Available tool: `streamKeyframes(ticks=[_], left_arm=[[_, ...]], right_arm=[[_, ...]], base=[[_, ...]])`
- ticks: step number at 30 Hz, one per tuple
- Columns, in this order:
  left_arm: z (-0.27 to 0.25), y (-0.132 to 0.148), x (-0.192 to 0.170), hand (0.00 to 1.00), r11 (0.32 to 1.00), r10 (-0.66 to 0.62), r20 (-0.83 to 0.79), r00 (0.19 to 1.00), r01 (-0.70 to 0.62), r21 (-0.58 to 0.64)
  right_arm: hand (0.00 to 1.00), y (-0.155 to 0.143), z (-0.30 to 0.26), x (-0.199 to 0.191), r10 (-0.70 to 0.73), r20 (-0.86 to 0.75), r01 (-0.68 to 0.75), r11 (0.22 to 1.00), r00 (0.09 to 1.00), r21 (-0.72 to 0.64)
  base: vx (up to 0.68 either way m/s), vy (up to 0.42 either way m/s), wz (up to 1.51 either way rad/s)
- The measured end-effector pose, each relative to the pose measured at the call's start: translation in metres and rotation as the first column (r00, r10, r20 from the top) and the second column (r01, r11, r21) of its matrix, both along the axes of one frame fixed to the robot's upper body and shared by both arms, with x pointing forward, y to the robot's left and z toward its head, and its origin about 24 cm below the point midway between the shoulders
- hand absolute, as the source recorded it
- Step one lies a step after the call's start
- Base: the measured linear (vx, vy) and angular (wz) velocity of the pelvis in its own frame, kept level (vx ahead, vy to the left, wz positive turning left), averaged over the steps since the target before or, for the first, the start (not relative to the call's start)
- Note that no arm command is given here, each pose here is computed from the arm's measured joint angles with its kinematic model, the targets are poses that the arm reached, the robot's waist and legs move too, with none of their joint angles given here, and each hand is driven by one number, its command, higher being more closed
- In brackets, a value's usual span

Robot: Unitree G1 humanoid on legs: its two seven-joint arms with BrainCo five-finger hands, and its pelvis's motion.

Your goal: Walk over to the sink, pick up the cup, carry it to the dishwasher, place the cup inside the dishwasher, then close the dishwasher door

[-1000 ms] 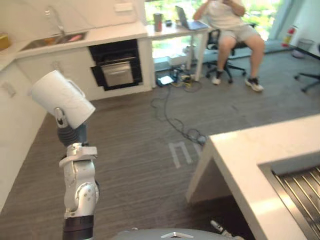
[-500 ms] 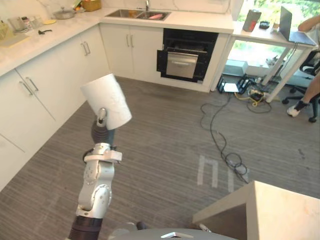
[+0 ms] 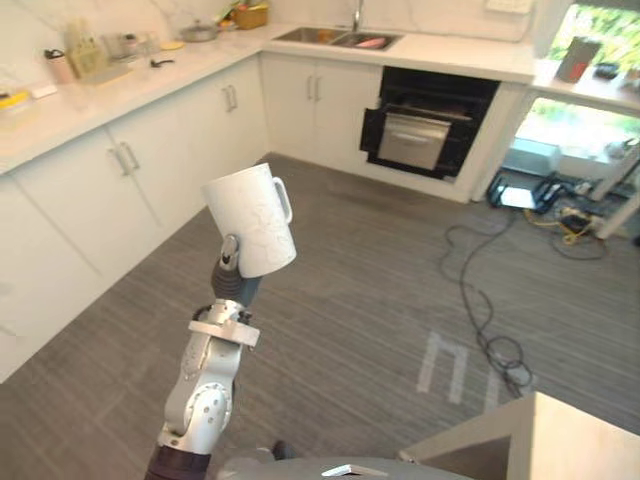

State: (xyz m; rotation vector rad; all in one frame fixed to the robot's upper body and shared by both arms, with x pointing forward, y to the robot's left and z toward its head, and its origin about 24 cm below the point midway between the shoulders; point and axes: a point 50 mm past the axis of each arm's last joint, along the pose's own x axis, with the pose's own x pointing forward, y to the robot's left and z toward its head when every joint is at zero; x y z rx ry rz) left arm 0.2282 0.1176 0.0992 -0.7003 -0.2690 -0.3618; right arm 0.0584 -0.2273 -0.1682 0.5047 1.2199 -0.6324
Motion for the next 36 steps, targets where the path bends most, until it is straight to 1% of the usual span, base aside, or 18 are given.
streamKeyframes(ticks=[1, 2, 4, 6, 8, 10, 11, 17, 18, 19, 21, 23, 26, 28, 29, 30, 32, 36], left_arm=[[0.001, 0.001, 0.000, 1.00, 1.000, 0.001, 0.007, 1.000, -0.001, 0.006], [0.002, 0.001, 0.000, 1.00, 1.000, 0.006, 0.018, 1.000, -0.007, 0.014], [-0.002, 0.001, 0.001, 1.00, 1.000, 0.012, 0.008, 1.000, -0.012, 0.011], [-0.002, -0.001, 0.005, 1.00, 1.000, 0.005, 0.010, 1.000, -0.005, 0.015], [0.002, -0.008, 0.008, 1.00, 1.000, -0.026, 0.028, 0.999, 0.025, 0.015], [0.004, -0.013, 0.011, 1.00, 0.999, -0.051, 0.039, 0.998, 0.051, 0.018], [-0.006, -0.013, 0.016, 1.00, 0.996, -0.053, -0.018, 0.998, 0.054, 0.067], [-0.006, -0.010, 0.017, 1.00, 0.997, -0.038, -0.017, 0.999, 0.039, 0.072], [-0.005, -0.002, 0.019, 1.00, 0.994, 0.003, -0.027, 1.000, 0.000, 0.108], [-0.005, 0.000, 0.019, 1.00, 0.994, 0.012, -0.031, 0.999, -0.008, 0.111], [-0.007, 0.011, 0.021, 1.00, 0.987, 0.074, -0.058, 0.996, -0.065, 0.145], [-0.011, 0.031, 0.018, 1.00, 0.972, 0.170, -0.105, 0.980, -0.150, 0.179], [-0.019, 0.050, 0.014, 1.00, 0.952, 0.257, -0.170, 0.951, -0.219, 0.212], [-0.022, 0.058, 0.013, 1.00, 0.949, 0.288, -0.199, 0.937, -0.251, 0.193], [-0.022, 0.059, 0.010, 1.00, 0.948, 0.296, -0.207, 0.932, -0.261, 0.181], [-0.024, 0.061, 0.007, 1.00, 0.946, 0.304, -0.216, 0.928, -0.267, 0.183], [-0.035, 0.065, -0.005, 1.00, 0.942, 0.319, -0.262, 0.911, -0.274, 0.193], [-0.035, 0.065, -0.003, 1.00, 0.938, 0.317, -0.259, 0.912, -0.260, 0.231]], right_arm=[[0.00, -0.002, 0.001, 0.001, -0.002, 0.003, 0.002, 1.000, 1.000, -0.005], [0.00, -0.011, 0.002, -0.001, -0.026, 0.009, 0.026, 1.000, 1.000, -0.018], [0.00, -0.015, 0.003, -0.006, -0.064, 0.016, 0.065, 0.998, 0.998, -0.017], [0.00, -0.010, 0.001, -0.009, -0.099, 0.027, 0.099, 0.995, 0.995, 0.005], [0.00, -0.002, -0.001, -0.021, -0.203, 0.053, 0.200, 0.979, 0.978, 0.050], [0.00, -0.002, -0.001, -0.027, -0.235, 0.060, 0.232, 0.971, 0.970, 0.053], [0.00, 0.010, -0.004, -0.035, -0.164, 0.053, 0.156, 0.979, 0.985, 0.130], [0.00, 0.010, -0.004, -0.036, -0.161, 0.052, 0.153, 0.979, 0.986, 0.131], [0.00, 0.009, -0.003, -0.039, -0.157, 0.058, 0.148, 0.979, 0.986, 0.142], [0.00, 0.009, -0.003, -0.040, -0.157, 0.060, 0.147, 0.978, 0.986, 0.145], [0.00, 0.009, -0.003, -0.044, -0.157, 0.061, 0.146, 0.977, 0.986, 0.155], [0.00, 0.008, -0.003, -0.046, -0.158, 0.064, 0.145, 0.975, 0.985, 0.170], [0.00, 0.009, -0.003, -0.049, -0.204, 0.058, 0.189, 0.960, 0.977, 0.205], [0.00, 0.008, -0.001, -0.058, -0.225, 0.049, 0.207, 0.948, 0.973, 0.241], [0.00, 0.002, 0.001, -0.054, -0.237, 0.076, 0.213, 0.948, 0.969, 0.237], [0.00, 0.004, 0.001, -0.054, -0.238, 0.074, 0.214, 0.947, 0.968, 0.241], [0.00, 0.010, -0.001, -0.056, -0.285, 0.074, 0.257, 0.931, 0.956, 0.258], [0.00, 0.012, -0.001, -0.045, -0.268, 0.153, 0.229, 0.945, 0.951, 0.234]], base=[[0.06, 0.078, -0.29], [0.04, 0.055, -0.29], [0.04, 0.107, -0.17], [0.02, 0.114, 0.26], [0.03, 0.090, 0.76], [0.06, 0.036, 0.35], [0.00, 0.000, 0.00], [0.00, -0.001, -0.01], [0.00, 0.000, 0.00], [0.00, 0.000, 0.00], [0.03, -0.022, 0.06], [0.03, -0.017, 0.13], [0.08, 0.024, 0.33], [0.26, 0.130, 0.90], [0.20, 0.164, 1.01], [0.11, 0.137, 0.76], [0.19, 0.069, 0.58], [0.30, -0.009, 0.35]])
